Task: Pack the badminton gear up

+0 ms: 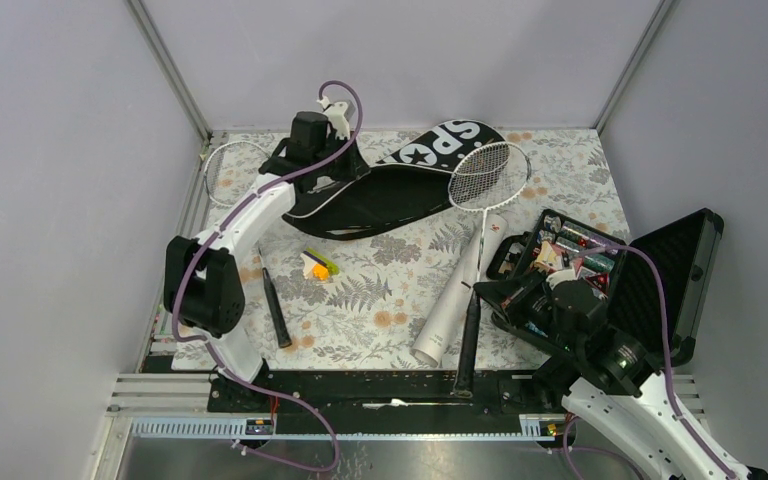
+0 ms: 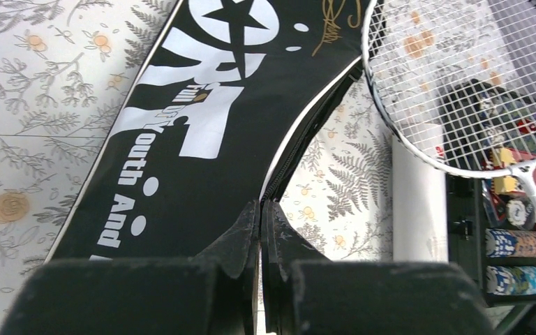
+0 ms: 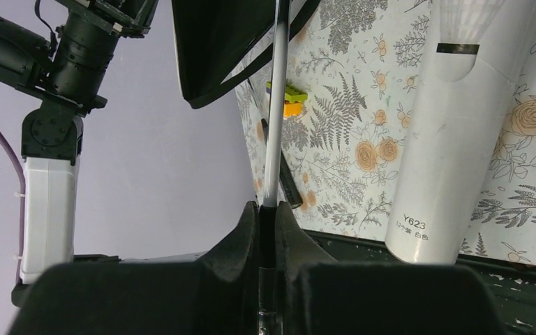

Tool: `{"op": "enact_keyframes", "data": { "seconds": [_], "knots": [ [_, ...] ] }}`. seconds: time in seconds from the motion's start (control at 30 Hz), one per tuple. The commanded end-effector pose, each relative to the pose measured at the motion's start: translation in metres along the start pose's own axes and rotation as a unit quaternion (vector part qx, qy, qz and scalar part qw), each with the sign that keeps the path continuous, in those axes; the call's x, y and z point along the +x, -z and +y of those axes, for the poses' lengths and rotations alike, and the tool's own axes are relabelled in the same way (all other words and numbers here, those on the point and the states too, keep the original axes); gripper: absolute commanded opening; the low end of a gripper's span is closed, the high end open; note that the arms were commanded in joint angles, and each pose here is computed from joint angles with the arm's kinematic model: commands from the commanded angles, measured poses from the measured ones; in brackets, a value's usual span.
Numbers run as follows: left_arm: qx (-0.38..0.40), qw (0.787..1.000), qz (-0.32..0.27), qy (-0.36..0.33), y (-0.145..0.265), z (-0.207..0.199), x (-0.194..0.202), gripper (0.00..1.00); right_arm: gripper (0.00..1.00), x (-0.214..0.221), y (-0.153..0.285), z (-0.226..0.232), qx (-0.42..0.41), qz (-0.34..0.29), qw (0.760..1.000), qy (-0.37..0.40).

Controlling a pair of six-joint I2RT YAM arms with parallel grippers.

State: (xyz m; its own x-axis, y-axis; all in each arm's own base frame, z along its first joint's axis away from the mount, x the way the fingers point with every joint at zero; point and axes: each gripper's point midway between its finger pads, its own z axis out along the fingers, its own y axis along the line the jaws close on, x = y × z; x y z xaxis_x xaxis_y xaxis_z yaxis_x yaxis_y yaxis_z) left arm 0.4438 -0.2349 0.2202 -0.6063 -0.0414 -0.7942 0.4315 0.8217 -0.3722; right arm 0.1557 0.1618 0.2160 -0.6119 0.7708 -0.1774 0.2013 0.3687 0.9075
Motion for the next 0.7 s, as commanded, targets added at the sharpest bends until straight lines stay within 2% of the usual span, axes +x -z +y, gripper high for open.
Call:
{"op": "enact_keyframes", "data": {
  "seconds": [0.0,0.13,0.33,0.67],
  "knots": [
    [0.062,0.996,-0.069,0.006,0.022,-0.038,-0.037,0.0,0.0,-0.006,0.001,0.011,-0.009,-0.012,1.0,-0.016],
    [0.058,0.995,-0.081,0.016,0.023,-0.041,-0.033,0.0,0.0,-0.016,0.007,-0.001,0.016,-0.041,0.999,-0.017],
    [0.033,0.995,-0.091,0.022,0.024,-0.036,-0.032,0.0,0.0,-0.018,0.018,-0.001,0.023,-0.041,0.999,-0.005],
    [0.041,0.993,-0.105,0.031,0.031,-0.05,-0.03,0.0,0.0,0.011,0.001,0.015,-0.008,0.036,0.999,-0.017]
  ]
}}
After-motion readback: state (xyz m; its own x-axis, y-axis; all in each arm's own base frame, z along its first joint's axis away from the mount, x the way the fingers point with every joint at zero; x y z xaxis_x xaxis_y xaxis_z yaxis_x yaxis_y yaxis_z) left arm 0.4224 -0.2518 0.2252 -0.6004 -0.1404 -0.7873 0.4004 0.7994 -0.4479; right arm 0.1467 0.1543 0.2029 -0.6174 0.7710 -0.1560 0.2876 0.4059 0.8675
